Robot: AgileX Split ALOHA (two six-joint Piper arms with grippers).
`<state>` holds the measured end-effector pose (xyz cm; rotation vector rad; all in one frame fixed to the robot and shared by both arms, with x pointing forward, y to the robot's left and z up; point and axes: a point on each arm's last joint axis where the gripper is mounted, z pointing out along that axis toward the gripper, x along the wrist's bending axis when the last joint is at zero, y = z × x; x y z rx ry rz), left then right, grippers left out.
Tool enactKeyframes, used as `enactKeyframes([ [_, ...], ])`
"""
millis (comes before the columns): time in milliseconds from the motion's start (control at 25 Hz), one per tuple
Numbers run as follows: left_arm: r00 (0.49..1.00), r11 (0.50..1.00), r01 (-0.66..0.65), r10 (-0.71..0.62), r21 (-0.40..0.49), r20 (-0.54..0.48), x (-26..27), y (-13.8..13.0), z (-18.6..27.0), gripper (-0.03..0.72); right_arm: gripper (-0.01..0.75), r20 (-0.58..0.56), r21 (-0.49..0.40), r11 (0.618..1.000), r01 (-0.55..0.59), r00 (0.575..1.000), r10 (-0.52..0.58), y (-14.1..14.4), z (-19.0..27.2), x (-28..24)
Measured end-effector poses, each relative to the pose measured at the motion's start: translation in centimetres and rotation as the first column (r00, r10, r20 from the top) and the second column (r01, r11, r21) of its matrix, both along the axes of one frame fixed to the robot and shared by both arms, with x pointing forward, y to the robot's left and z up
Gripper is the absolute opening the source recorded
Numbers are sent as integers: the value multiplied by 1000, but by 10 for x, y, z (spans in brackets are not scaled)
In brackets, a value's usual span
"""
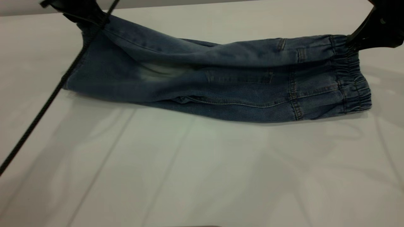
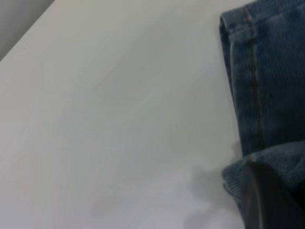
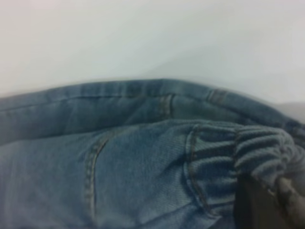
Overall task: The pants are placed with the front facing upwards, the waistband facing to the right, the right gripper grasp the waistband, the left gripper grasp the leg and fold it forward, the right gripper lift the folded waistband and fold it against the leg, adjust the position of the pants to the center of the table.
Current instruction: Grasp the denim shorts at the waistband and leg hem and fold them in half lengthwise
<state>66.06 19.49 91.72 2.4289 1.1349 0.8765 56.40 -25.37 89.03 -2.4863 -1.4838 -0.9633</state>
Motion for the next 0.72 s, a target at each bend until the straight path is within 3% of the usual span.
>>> enactKeyframes([
  [480, 1000, 1000, 15, -14, -16, 12, 11, -5, -10, 27, 40, 1, -3, 1000, 4, 1000, -4, 0, 0, 0],
  [720, 1000, 1000, 15, -15, -12, -6, 11, -5, -19, 70, 41, 5, -8, 1000, -4, 1000, 4, 0, 0, 0],
])
